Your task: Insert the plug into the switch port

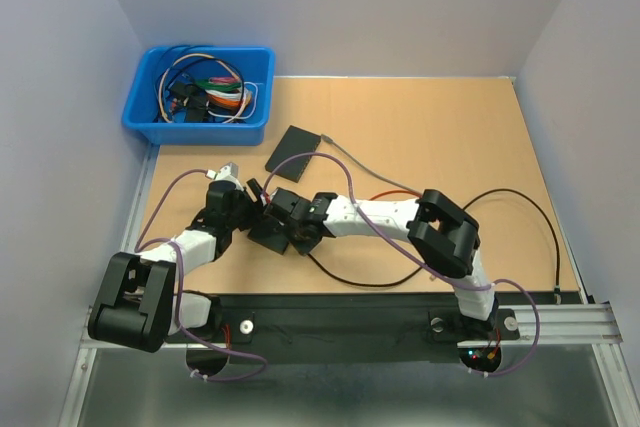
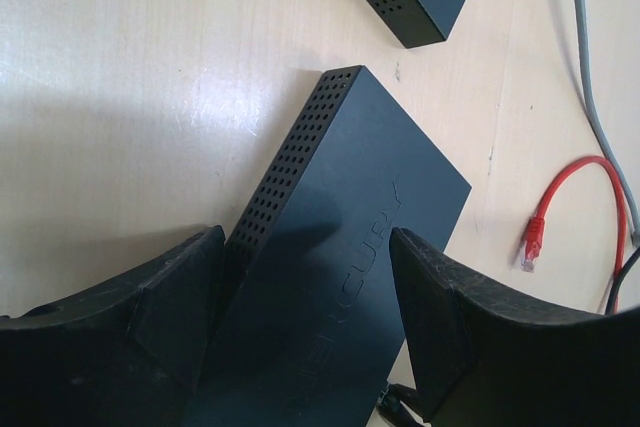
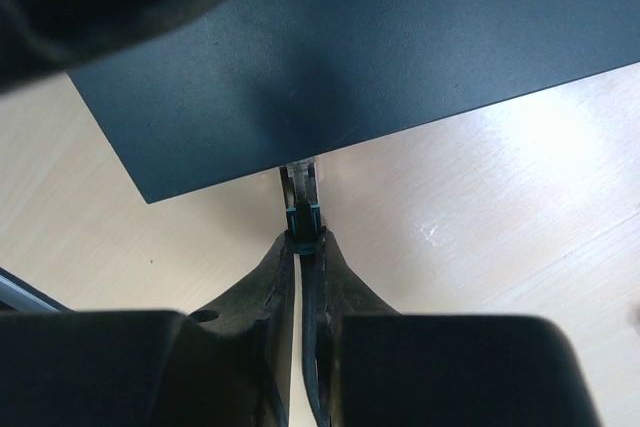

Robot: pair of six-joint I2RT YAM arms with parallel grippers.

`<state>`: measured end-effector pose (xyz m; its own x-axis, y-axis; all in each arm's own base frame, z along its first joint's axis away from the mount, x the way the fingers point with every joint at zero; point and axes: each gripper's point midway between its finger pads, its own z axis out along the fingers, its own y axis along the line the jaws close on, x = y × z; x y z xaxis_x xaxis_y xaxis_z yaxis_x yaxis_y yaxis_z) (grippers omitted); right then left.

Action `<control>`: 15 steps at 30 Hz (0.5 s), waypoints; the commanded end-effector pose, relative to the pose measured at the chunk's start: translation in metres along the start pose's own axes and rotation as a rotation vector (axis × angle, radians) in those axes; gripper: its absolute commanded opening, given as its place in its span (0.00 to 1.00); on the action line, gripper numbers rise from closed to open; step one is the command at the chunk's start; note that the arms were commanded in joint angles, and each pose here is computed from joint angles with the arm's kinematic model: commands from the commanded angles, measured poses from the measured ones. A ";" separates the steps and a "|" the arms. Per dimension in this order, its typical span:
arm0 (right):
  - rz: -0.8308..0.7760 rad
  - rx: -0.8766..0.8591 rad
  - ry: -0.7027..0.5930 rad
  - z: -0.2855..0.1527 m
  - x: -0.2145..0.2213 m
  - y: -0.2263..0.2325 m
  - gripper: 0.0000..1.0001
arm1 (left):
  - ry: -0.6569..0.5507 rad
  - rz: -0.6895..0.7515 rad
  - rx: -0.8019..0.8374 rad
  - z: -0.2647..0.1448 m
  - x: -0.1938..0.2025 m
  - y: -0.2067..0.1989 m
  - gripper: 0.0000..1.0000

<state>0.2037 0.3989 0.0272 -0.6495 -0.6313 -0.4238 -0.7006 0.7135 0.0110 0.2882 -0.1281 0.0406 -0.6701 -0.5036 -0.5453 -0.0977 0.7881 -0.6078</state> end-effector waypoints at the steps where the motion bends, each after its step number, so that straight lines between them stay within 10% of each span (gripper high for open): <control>1: 0.015 -0.015 -0.075 -0.005 -0.027 0.010 0.01 | 0.006 0.019 0.031 -0.003 0.005 -0.005 0.77; 15: -0.031 -0.058 -0.100 -0.013 -0.035 0.042 0.00 | -0.001 0.021 0.020 -0.003 0.005 -0.004 0.76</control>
<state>0.1936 0.4098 0.0333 -0.6448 -0.6417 -0.4152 -0.7085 0.7056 0.0100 0.2899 -0.1234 0.0388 -0.6567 -0.5053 -0.5598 -0.1120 0.7994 -0.5903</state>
